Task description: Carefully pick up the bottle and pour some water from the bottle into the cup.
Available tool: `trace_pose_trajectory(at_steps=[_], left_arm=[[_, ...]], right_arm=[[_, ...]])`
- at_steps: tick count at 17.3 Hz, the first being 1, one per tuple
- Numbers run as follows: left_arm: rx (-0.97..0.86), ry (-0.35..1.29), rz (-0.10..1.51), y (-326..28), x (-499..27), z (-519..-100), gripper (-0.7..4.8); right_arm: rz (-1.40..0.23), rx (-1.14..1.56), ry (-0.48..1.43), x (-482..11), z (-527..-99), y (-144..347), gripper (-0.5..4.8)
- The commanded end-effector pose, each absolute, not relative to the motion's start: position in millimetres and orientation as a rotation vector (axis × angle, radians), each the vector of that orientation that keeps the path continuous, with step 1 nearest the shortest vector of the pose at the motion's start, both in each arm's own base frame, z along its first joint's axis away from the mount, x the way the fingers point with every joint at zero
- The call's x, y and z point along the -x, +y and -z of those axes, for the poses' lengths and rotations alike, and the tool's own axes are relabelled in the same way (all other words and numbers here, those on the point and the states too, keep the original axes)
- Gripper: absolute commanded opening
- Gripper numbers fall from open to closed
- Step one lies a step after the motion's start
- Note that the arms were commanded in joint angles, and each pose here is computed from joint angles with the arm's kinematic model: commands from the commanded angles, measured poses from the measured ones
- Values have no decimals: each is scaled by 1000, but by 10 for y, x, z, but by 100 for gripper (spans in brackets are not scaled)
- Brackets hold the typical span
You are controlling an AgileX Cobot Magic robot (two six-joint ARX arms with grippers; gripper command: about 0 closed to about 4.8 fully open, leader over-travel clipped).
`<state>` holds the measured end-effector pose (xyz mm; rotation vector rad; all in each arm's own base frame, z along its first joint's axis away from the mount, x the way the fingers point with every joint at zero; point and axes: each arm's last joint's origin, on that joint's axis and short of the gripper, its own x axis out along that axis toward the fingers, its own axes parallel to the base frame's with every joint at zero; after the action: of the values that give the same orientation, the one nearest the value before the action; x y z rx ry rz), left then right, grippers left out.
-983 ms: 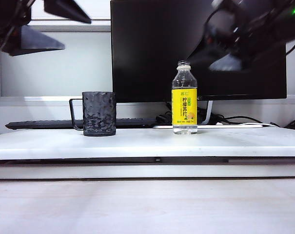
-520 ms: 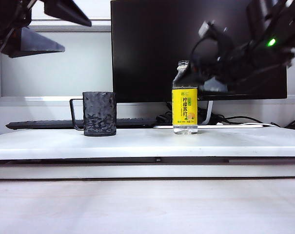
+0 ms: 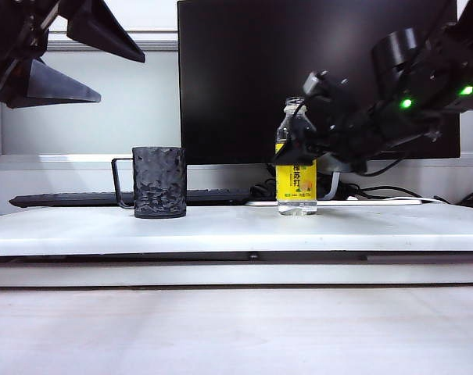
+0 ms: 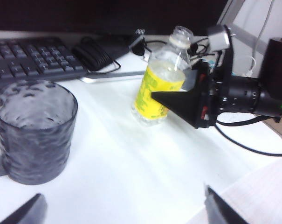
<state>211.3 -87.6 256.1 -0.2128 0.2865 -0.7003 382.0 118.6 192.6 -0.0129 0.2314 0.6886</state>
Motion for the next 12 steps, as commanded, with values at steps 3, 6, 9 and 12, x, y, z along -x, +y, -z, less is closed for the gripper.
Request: trace_pose_trajectory(at_steps=[3, 6, 9, 12], left_arm=[[211, 283, 709, -880, -2108, -2579, 479], [212, 288, 708, -879, -2107, -2574, 479], [212, 290, 708, -879, -2106, -2573, 479], [212, 291, 708, -879, -2106, -2572, 479]], right_arm=[[-715, 24, 199, -3777, -1971, 1353, 479], [-723, 24, 199, -3768, -1972, 1380, 292], [-723, 24, 198, -3768, -1973, 1378, 202], [-723, 25, 180, -3752, -2039, 1373, 201]])
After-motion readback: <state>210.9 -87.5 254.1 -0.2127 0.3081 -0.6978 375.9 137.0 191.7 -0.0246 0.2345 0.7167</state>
